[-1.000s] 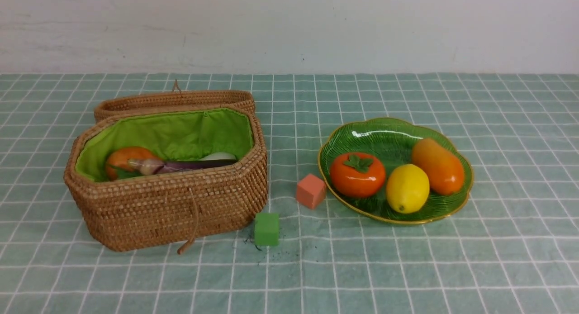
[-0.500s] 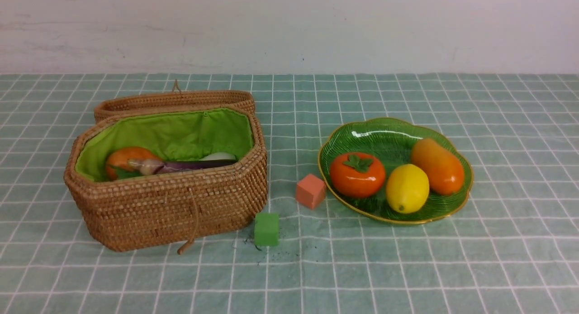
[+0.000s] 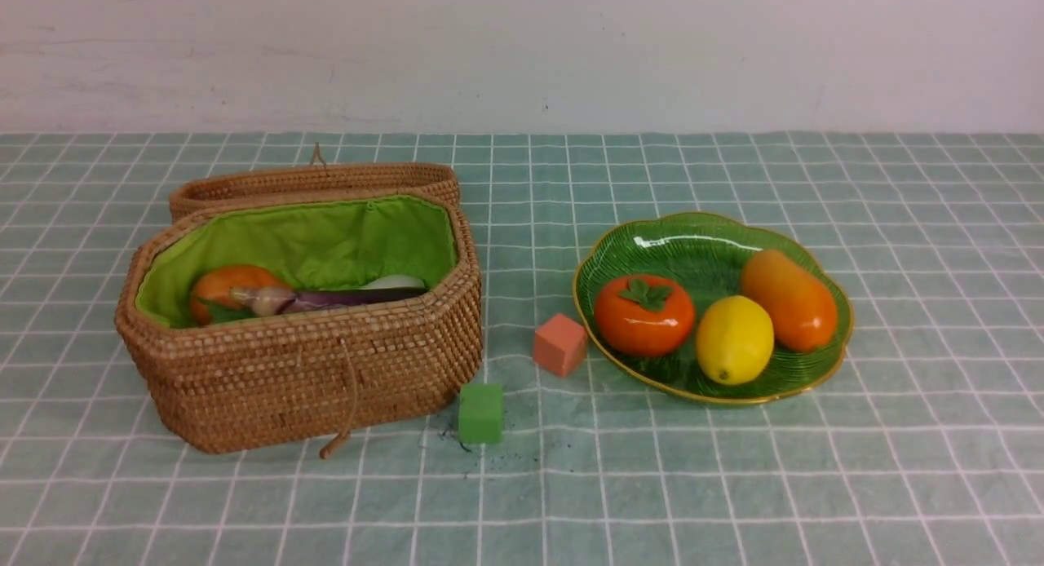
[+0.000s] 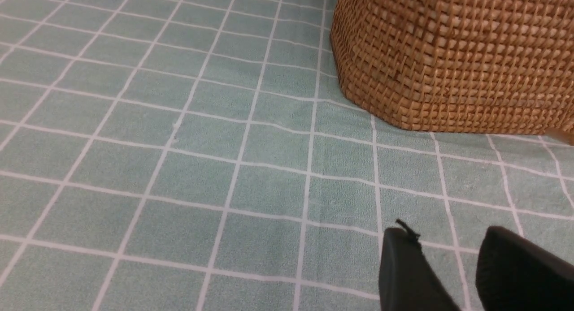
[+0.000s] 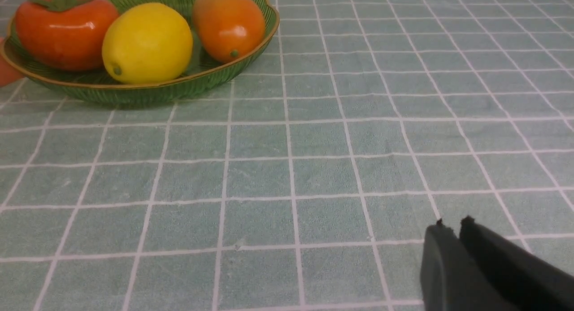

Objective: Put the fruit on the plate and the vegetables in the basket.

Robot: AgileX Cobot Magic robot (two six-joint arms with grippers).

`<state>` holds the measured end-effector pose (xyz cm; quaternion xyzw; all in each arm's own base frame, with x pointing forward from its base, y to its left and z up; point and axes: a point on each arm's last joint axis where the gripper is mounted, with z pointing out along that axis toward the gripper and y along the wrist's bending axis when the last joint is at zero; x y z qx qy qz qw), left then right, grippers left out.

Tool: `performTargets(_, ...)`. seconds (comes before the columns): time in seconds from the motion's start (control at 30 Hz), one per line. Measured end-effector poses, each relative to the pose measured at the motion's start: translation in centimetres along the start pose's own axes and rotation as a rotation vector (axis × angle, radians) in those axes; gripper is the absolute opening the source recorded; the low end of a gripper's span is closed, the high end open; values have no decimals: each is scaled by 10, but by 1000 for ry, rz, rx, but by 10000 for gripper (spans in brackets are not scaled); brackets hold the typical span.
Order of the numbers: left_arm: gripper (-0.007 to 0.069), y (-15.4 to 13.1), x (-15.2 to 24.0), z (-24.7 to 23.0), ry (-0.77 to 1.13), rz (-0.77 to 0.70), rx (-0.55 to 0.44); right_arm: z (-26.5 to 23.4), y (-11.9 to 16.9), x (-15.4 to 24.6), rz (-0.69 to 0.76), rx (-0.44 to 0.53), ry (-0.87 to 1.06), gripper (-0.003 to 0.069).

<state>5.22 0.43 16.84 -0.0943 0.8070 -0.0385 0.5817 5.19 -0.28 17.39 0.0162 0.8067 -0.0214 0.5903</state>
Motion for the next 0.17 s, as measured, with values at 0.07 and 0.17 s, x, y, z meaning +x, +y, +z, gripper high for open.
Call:
performTargets(0.07, 237, 0, 0, 0, 0, 0, 0, 0, 0, 0, 0, 0, -1, 64)
performTargets(0.17, 237, 0, 0, 0, 0, 0, 0, 0, 0, 0, 0, 0, -1, 69)
